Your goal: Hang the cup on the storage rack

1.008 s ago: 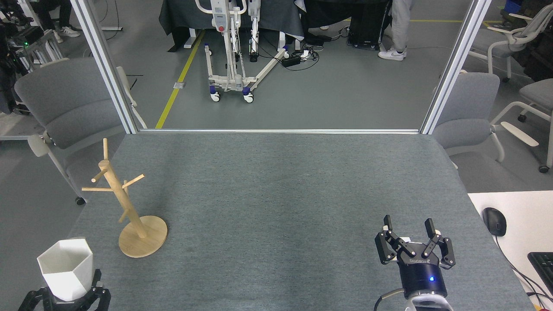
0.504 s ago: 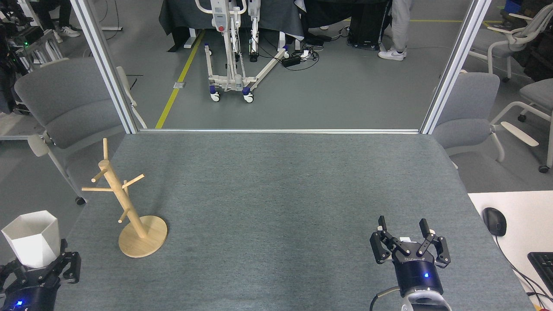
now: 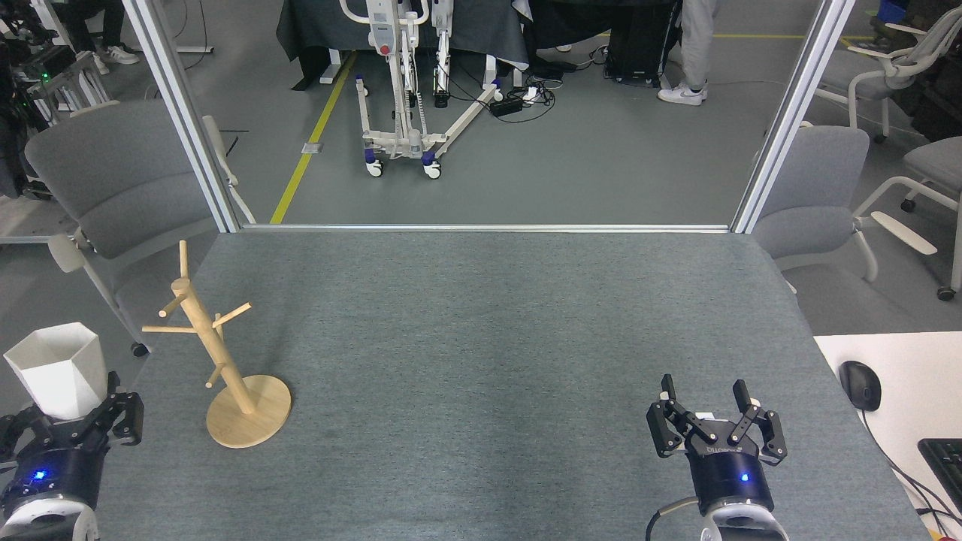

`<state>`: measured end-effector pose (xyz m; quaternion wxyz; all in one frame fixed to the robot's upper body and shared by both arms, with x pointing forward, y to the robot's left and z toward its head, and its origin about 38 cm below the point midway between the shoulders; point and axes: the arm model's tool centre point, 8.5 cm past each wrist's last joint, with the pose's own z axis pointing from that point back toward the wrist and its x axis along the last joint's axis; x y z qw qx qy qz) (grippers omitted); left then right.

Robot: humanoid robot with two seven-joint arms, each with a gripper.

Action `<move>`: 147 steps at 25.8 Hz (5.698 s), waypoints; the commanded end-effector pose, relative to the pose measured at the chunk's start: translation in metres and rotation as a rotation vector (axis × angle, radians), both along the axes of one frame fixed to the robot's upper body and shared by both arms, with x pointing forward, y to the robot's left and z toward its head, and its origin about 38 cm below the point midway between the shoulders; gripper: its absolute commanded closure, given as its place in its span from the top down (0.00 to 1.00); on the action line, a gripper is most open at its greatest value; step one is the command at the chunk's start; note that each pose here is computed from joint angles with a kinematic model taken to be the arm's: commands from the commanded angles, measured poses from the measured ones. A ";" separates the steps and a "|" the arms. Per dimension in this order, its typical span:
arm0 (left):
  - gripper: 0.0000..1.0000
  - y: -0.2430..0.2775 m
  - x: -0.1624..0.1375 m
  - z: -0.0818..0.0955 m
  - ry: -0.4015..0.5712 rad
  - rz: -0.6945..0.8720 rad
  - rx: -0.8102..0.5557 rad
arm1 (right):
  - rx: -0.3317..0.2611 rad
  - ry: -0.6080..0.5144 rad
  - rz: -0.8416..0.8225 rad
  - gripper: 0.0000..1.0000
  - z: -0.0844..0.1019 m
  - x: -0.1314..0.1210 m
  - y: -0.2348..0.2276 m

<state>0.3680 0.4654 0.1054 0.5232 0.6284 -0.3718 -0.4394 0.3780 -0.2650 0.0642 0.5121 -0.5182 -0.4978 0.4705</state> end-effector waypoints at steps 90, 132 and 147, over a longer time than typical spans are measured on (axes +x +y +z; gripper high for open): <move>0.00 -0.042 0.023 -0.008 0.071 -0.143 0.075 | 0.015 0.002 0.007 1.00 -0.001 0.006 0.007; 0.95 -0.073 0.026 -0.067 0.197 -0.174 0.012 | 0.015 0.019 0.008 1.00 -0.007 0.007 0.007; 0.99 -0.190 0.032 -0.103 0.189 -0.315 -0.192 | -0.005 0.065 0.029 1.00 0.000 0.016 0.019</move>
